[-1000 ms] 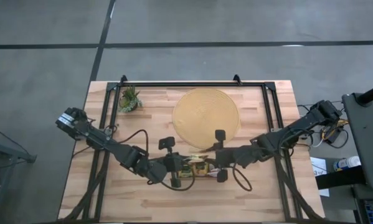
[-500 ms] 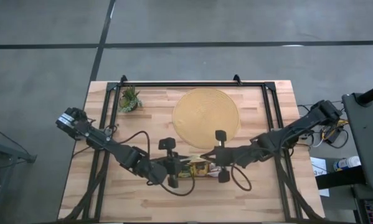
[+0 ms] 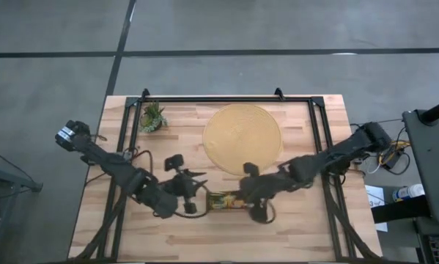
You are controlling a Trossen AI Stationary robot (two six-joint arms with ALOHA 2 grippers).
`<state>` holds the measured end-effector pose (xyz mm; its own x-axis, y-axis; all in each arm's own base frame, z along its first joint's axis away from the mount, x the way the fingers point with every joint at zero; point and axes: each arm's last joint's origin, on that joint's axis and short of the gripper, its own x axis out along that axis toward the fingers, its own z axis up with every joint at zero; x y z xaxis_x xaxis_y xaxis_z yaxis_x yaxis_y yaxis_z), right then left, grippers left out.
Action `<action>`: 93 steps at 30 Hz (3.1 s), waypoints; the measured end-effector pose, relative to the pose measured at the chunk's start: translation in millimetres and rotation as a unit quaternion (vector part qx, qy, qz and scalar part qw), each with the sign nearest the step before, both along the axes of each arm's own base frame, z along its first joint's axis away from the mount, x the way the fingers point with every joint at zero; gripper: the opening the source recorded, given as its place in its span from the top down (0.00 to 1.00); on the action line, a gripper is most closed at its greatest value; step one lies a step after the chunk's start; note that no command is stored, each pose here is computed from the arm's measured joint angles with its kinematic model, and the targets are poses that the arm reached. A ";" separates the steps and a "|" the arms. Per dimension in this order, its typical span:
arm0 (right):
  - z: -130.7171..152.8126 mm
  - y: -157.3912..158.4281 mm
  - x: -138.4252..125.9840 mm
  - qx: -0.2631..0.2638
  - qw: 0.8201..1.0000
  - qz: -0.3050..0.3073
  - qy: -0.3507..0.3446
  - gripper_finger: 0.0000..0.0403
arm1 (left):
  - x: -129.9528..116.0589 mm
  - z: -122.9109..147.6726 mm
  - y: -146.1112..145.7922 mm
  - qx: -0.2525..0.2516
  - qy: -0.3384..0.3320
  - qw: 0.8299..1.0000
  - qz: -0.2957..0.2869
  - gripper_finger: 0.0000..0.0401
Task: Pick & Place Tea
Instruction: Put the yellow tea bag into the left section of the wooden organizer
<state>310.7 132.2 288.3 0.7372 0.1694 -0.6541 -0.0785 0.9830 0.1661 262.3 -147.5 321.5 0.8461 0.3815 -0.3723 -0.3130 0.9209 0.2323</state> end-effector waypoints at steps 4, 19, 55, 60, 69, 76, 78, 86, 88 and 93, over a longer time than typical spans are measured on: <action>-8.9 8.0 26.5 -0.008 0.998 0.026 0.063 0.97 | -19.9 -0.7 -2.3 0.014 -0.027 0.999 0.016 0.75; -41.3 18.7 91.4 -0.085 0.977 0.044 0.190 0.97 | -68.9 -9.2 11.9 0.004 -0.090 0.995 0.050 0.75; -39.4 -1.9 97.6 -0.075 0.967 0.077 0.229 0.62 | -71.4 -8.6 13.9 -0.007 -0.103 0.994 0.047 0.75; -1.7 -4.9 83.7 -0.053 0.980 0.065 0.180 0.60 | -71.3 -8.8 13.8 -0.007 -0.103 0.994 0.047 0.75; -30.5 15.6 91.0 -0.061 0.978 0.115 0.160 0.68 | -71.1 -9.7 13.3 -0.012 -0.099 0.994 0.039 0.75; -71.0 27.4 103.7 -0.021 0.963 0.180 0.199 0.72 | -71.1 -10.2 13.3 -0.012 -0.099 0.994 0.039 0.75; -76.5 24.0 106.0 -0.039 0.965 0.158 0.205 0.73 | -71.1 -10.2 13.3 -0.012 -0.099 0.994 0.039 0.75; -69.2 12.0 109.5 -0.153 0.972 0.064 0.169 0.78 | -71.0 -10.1 13.3 -0.013 -0.100 0.994 0.039 0.75; -68.1 12.7 108.9 -0.150 0.972 0.072 0.169 0.79 | -71.0 -10.2 13.3 -0.013 -0.100 0.994 0.039 0.75; -56.1 19.6 106.4 -0.099 0.977 0.114 0.149 0.82 | -71.0 -10.3 13.3 -0.012 -0.100 0.994 0.039 0.75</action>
